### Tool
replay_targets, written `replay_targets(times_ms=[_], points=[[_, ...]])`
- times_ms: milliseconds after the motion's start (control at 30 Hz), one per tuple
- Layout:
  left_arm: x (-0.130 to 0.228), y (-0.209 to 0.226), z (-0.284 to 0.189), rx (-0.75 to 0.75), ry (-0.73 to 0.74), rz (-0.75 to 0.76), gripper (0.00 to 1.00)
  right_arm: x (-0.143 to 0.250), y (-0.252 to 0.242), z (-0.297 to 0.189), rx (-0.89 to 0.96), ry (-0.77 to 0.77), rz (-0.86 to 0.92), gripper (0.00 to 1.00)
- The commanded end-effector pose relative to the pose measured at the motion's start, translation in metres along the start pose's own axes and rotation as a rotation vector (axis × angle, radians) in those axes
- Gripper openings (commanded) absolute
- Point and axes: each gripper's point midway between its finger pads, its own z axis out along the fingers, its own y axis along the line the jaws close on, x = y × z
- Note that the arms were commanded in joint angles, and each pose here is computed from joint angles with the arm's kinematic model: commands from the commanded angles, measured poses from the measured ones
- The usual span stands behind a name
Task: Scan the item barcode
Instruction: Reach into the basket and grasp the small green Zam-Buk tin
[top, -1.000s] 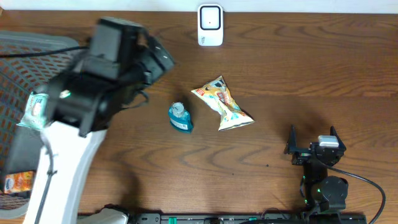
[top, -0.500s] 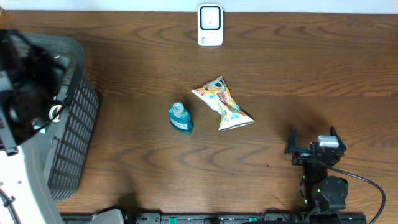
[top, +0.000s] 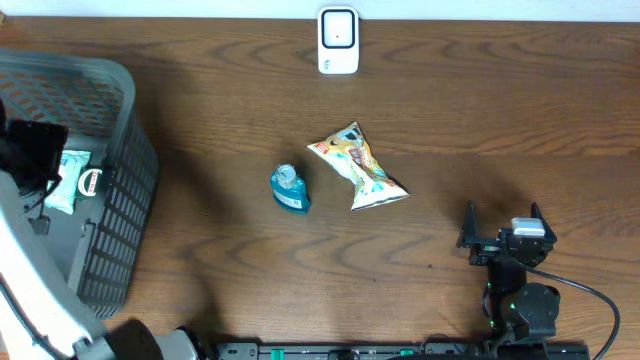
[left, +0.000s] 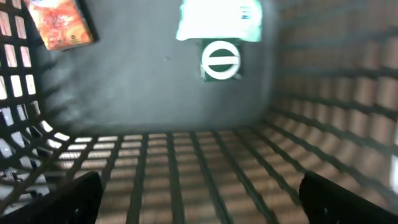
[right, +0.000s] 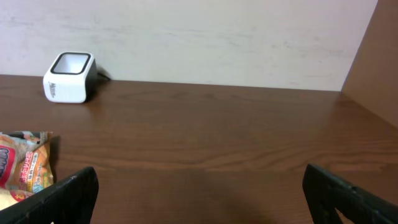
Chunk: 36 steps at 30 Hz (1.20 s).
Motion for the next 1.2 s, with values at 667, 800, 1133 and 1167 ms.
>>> replay_targets(times_ms=[667,800,1133,1167], points=[[-0.008,-0.021,0.207,-0.259,0.22,0.109,0.99,0.0,0.002,0.0,-0.008,-0.002,-0.009,0.99],[0.0,-0.02,0.222,-0.294,0.239,0.07,0.99,0.0,0.002,0.0,-0.008,-0.002,-0.009,0.99],[0.0,-0.01,0.248,-0.363,0.217,0.037,1.0,0.0,0.002,0.0,-0.008,-0.002,-0.009,0.99],[0.001,-0.009,0.251,-0.366,0.223,0.037,1.0,0.0,0.002,0.0,-0.008,-0.002,-0.009,0.99]])
